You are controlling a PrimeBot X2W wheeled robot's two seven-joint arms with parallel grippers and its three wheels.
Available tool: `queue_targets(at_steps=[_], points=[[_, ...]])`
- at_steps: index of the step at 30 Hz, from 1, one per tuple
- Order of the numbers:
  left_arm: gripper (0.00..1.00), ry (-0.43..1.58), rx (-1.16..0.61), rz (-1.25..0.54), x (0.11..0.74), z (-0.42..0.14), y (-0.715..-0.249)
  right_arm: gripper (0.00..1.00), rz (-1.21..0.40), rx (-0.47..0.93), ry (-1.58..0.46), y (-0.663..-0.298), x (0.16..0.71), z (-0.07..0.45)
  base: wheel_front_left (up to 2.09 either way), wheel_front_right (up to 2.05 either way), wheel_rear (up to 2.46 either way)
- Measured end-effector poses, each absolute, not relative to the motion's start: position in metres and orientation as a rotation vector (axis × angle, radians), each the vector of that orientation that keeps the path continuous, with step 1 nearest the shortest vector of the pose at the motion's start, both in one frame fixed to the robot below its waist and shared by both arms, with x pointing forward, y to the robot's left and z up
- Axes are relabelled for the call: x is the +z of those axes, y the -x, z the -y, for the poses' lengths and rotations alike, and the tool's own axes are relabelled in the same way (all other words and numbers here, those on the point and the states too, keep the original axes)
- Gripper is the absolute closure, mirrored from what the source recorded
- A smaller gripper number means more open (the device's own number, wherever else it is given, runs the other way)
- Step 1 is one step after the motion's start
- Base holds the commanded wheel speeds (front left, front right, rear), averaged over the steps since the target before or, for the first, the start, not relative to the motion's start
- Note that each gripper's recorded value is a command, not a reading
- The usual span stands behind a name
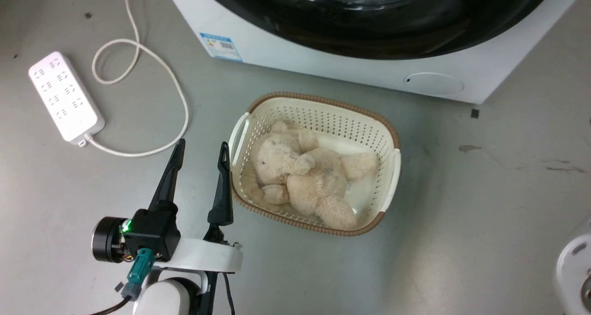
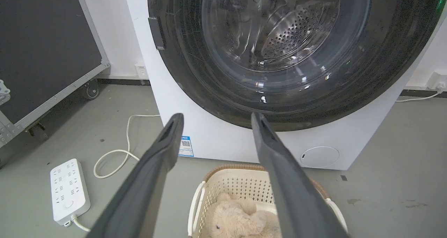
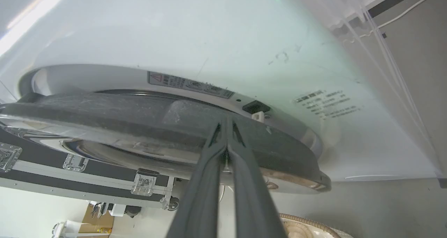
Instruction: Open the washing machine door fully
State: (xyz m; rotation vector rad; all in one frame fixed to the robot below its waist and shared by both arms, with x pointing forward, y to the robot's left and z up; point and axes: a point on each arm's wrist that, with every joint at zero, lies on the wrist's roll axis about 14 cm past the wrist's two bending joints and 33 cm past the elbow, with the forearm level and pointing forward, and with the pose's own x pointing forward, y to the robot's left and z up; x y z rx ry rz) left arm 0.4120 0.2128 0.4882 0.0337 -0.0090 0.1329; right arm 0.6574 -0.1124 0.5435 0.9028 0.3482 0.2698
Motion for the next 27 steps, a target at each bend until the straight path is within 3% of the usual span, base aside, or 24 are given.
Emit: queue_targets(at_steps=[8, 14, 20, 27], points=[[0.00, -0.022, 0.161, 0.008, 0.483, -0.220, -0.416, 1.00, -0.426, 0.326, -0.988, -0.684, 0.543, 0.094, 0.00, 0.00, 0.00], [0.00, -0.011, 0.169, 0.025, 0.487, -0.221, -0.416, 1.00, -0.489, 0.366, -1.014, -0.684, 0.541, 0.085, 0.00, 0.00, 0.00], [0.00, -0.012, 0.178, 0.068, 0.501, -0.223, -0.412, 1.00, -0.580, 0.417, -1.012, -0.667, 0.543, 0.081, 0.00, 0.00, 0.00], [0.00, -0.003, 0.174, 0.125, 0.520, -0.221, -0.404, 1.00, -0.711, 0.491, -0.984, -0.623, 0.533, 0.071, 0.00, 0.00, 0.00]])
